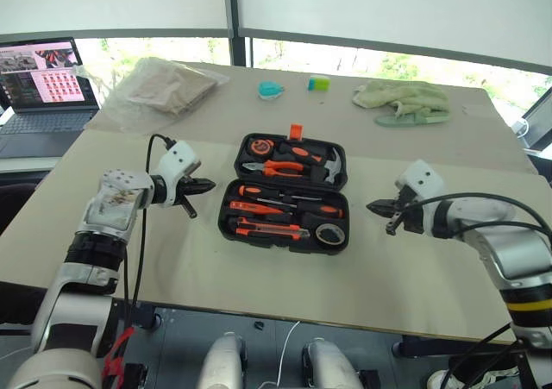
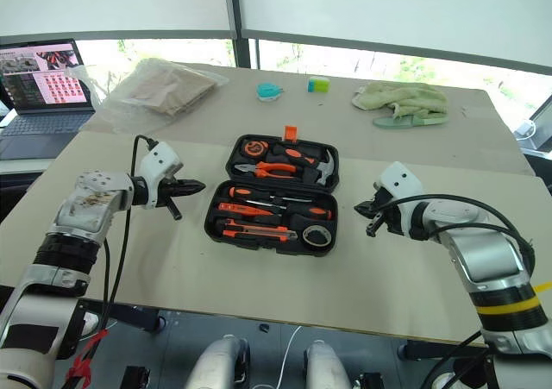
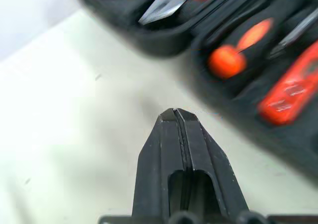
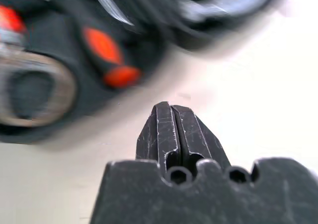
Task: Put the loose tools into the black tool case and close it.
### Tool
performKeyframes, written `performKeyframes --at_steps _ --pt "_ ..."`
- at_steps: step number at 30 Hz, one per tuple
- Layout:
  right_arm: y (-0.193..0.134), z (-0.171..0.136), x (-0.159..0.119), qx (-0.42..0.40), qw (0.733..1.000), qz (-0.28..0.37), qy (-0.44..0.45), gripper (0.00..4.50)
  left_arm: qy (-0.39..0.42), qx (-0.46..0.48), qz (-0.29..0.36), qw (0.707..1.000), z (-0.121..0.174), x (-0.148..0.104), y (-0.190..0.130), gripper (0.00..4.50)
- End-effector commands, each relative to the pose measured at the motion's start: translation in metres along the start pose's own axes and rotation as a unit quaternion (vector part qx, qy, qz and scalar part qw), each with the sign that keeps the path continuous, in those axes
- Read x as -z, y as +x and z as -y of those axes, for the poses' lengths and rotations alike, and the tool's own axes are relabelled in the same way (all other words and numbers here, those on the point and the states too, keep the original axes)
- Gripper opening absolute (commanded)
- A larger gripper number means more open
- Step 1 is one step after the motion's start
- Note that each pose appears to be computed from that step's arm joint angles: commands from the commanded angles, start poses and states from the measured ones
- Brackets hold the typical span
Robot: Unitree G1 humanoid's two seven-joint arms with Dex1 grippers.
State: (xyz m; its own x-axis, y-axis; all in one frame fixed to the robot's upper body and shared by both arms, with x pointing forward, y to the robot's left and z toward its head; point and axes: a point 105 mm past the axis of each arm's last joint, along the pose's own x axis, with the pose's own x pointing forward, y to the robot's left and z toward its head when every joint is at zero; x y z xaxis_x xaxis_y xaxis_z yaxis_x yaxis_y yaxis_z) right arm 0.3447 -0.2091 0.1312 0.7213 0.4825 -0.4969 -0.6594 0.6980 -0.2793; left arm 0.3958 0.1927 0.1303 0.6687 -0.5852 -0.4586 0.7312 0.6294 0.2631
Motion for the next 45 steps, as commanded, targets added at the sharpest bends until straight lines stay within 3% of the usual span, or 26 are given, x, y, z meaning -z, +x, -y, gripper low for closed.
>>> performKeyframes --at_steps 1,7,13,17,27,33,36,37,39,42,45 --pt "0.017 -0.002 -0.005 -0.008 1.0 0.007 -0.024 0.0 0.013 0.018 0.025 0.999 0.009 -0.013 0.012 0.03" --pt "0.035 -0.02 -0.02 -0.052 0.997 0.029 -0.048 0.0 0.012 0.095 0.06 0.994 0.036 -0.024 0.016 0.03" --pt "0.025 -0.044 -0.027 -0.112 0.99 0.049 -0.073 0.0 0.027 0.169 0.078 0.982 0.061 -0.027 0.003 0.03" --pt "0.014 -0.06 -0.017 -0.134 0.986 0.038 -0.091 0.0 0.061 0.202 0.058 0.976 0.076 -0.015 -0.005 0.03" --pt "-0.017 -0.098 0.009 -0.161 0.984 0.015 -0.081 0.0 0.053 0.254 0.013 0.966 0.101 0.018 -0.031 0.03" --pt "-0.031 -0.084 0.019 -0.112 0.991 -0.006 -0.069 0.0 0.045 0.214 -0.01 0.976 0.089 0.032 -0.035 0.03" --pt "-0.041 -0.07 0.025 -0.095 0.993 -0.03 -0.058 0.0 0.029 0.16 -0.037 0.986 0.062 0.039 -0.037 0.03" --pt "-0.045 -0.062 0.026 -0.085 0.995 -0.034 -0.044 0.0 0.014 0.136 -0.046 0.99 0.049 0.04 -0.038 0.26" --pt "-0.048 -0.049 0.026 -0.069 0.997 -0.035 -0.005 0.59 -0.036 0.104 -0.05 0.993 0.029 0.038 -0.038 0.68" --pt "-0.045 -0.022 0.008 -0.052 0.992 0.005 0.115 1.51 -0.179 0.126 -0.01 0.976 0.016 0.003 -0.036 1.78" --pt "-0.034 -0.012 -0.006 -0.055 0.978 0.025 0.197 2.52 -0.253 0.137 0.009 0.958 0.014 -0.02 -0.026 2.89"
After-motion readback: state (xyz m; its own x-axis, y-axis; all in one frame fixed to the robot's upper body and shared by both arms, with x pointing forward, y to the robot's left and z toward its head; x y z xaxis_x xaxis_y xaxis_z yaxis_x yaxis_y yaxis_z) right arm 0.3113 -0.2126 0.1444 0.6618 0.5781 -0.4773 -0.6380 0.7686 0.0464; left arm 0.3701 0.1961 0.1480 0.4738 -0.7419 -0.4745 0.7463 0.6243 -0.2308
